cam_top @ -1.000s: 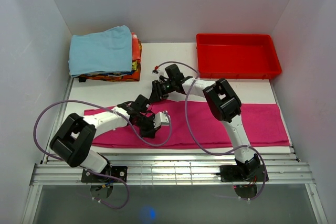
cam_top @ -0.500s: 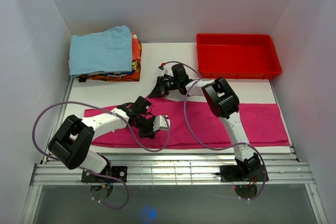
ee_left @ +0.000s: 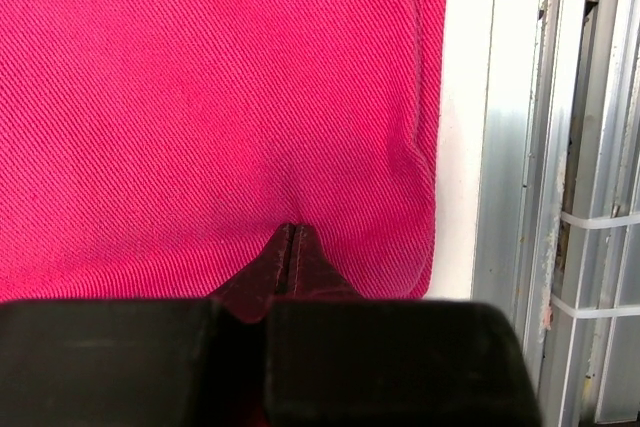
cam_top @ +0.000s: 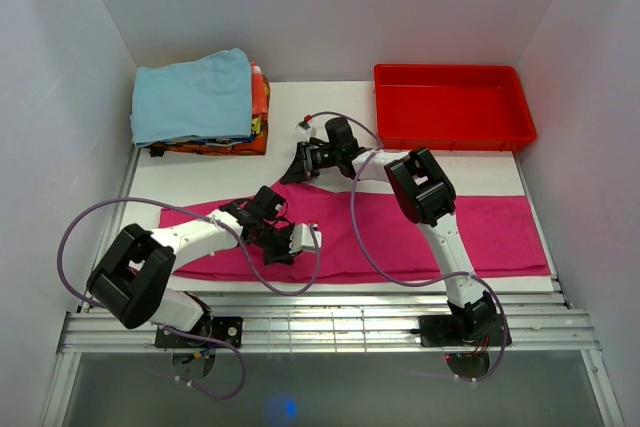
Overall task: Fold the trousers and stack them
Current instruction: Fold the trousers
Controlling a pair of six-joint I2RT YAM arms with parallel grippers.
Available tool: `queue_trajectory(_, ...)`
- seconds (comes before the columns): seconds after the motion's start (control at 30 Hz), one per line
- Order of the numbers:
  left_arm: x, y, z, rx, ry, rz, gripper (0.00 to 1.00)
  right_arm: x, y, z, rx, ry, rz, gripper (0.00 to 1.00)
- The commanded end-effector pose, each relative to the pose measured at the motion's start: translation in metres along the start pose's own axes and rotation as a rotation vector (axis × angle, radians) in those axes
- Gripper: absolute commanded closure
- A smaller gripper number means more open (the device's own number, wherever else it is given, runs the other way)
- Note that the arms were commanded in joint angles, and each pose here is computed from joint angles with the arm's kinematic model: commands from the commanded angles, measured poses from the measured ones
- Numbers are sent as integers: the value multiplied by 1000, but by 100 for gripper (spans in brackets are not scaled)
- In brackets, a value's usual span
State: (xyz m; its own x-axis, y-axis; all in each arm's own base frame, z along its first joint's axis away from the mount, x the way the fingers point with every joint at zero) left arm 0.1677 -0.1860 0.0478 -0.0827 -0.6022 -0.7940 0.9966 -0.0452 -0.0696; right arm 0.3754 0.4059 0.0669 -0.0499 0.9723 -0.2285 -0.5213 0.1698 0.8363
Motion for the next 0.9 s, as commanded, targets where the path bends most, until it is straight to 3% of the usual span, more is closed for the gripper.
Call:
queue_trajectory(0.0, -3, -69, -55, -180, 225, -256, 100, -14, 12, 79, -264, -239, -81, 92)
queue_trajectory(0.07, -4, -68, -52, -177, 218, -247, 98, -13, 3, 70, -269, -218, -88, 92)
queue_trajectory(0.1, -7, -65, -49, -185, 213, -221, 84, -13, 3, 68, -272, -200, -84, 92)
queue_trajectory(0.17, -13, -60, -37, -181, 188, -191, 70, -15, 9, 67, -298, -168, -72, 66)
queue_trajectory(0.2, -17, -55, -31, -176, 173, -164, 56, -19, 14, 67, -311, -158, -63, 55)
queue_trajectory(0.23, -28, -46, -14, -177, 127, -97, 51, -24, 18, 70, -324, -155, -67, 38)
queue_trajectory(0.37, -71, -24, 36, -179, -28, 108, 33, -60, 63, 94, -458, -153, -112, 12)
queue_trajectory(0.5, -111, -11, 60, -283, -121, 269, 28, -107, 82, 103, -604, -95, -288, 7)
queue_trajectory(0.6, -124, 1, 37, -437, -91, 375, 27, -145, 91, 76, -640, 49, -448, 6)
queue_trajectory(0.63, -133, 11, 16, -540, -75, 433, 27, -158, 83, 46, -632, 168, -479, 6)
queue_trajectory(0.67, -134, 14, 4, -602, -70, 431, 28, -173, 95, 37, -655, 195, -506, 6)
queue_trajectory(0.73, -143, 25, -34, -778, -34, 461, 31, -200, 75, -10, -612, 323, -599, 5)
queue_trajectory(0.87, -145, 34, -71, -981, -2, 424, 34, -256, 71, -82, -567, 475, -746, 5)
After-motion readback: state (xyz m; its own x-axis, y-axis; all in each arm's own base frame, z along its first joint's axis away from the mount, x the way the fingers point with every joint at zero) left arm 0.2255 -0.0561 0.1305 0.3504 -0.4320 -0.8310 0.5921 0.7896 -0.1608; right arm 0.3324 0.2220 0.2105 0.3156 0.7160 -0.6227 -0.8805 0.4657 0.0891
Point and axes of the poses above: each gripper's point midway between its finger pads, its own x axis out along the fingers, its own y axis along the line the jaws close on, z = x × y, the point moved 4 cm from there along -x, back along the fingers, and after that the axes turned 1 degree about -x, right-handed, at the moved point
